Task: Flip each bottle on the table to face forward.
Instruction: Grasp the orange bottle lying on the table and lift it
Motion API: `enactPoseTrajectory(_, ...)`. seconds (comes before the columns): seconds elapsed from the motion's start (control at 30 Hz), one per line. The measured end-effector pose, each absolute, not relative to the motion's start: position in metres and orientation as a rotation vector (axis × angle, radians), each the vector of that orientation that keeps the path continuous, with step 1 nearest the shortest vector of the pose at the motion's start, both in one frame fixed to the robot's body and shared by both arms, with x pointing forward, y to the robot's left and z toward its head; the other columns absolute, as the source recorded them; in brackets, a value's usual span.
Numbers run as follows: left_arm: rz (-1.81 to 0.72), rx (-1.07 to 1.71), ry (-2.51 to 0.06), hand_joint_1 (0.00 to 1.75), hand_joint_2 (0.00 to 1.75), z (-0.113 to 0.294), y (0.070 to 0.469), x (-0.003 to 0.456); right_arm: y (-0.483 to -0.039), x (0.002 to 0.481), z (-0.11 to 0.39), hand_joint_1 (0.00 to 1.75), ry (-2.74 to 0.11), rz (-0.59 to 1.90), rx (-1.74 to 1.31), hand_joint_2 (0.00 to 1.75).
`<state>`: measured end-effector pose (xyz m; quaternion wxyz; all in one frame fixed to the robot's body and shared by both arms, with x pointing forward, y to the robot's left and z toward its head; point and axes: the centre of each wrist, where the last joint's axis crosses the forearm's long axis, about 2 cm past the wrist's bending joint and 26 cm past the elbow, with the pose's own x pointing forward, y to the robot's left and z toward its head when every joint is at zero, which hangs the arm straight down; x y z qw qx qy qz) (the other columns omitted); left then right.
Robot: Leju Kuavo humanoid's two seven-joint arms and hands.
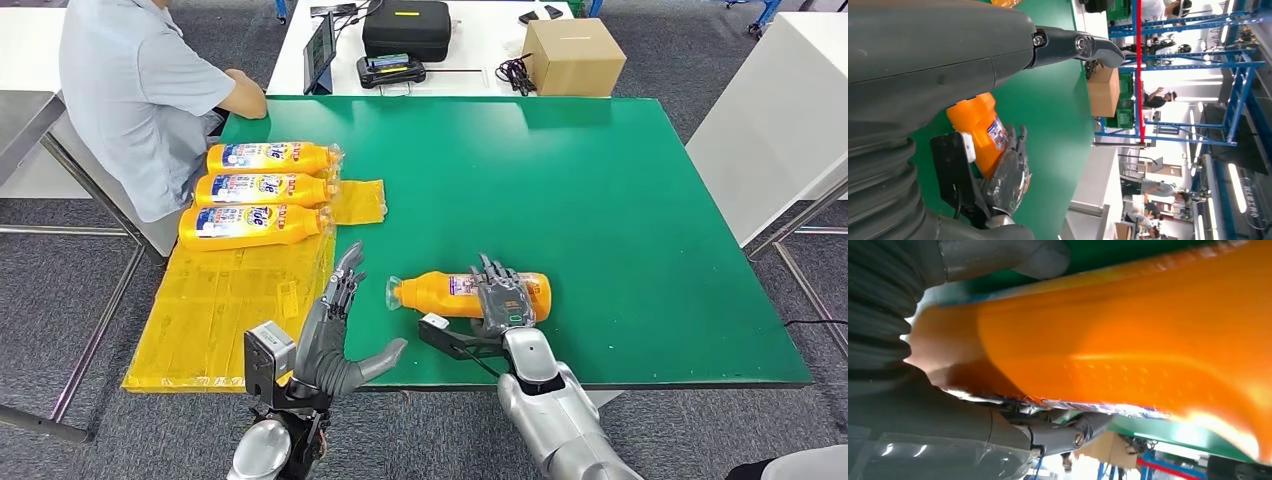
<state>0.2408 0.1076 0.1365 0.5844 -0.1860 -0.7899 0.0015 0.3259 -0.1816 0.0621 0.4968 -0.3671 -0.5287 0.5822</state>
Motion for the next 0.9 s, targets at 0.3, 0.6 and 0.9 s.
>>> enactPoseTrajectory(0.3, 0.003, -0.41, -1.845, 0.0, 1.75, 0.14, 0.113, 0.237, -0.171, 0.324, 0.067, 1.75, -1.205, 1.447, -0.901, 1.75)
enactPoseTrajectory(0.6, 0.016, -0.395, -1.847, 0.0, 1.75, 0.14, 0.117, 0.234, -0.176, 0.322, 0.067, 1.75, -1.185, 1.44, -0.9, 1.75)
enactPoseTrajectory(0.9, 0.067, -0.397, -1.844, 0.0, 1.75, 0.138, 0.117, 0.235, -0.196, 0.327, 0.067, 1.75, -1.428, 1.223, -0.608, 1.75)
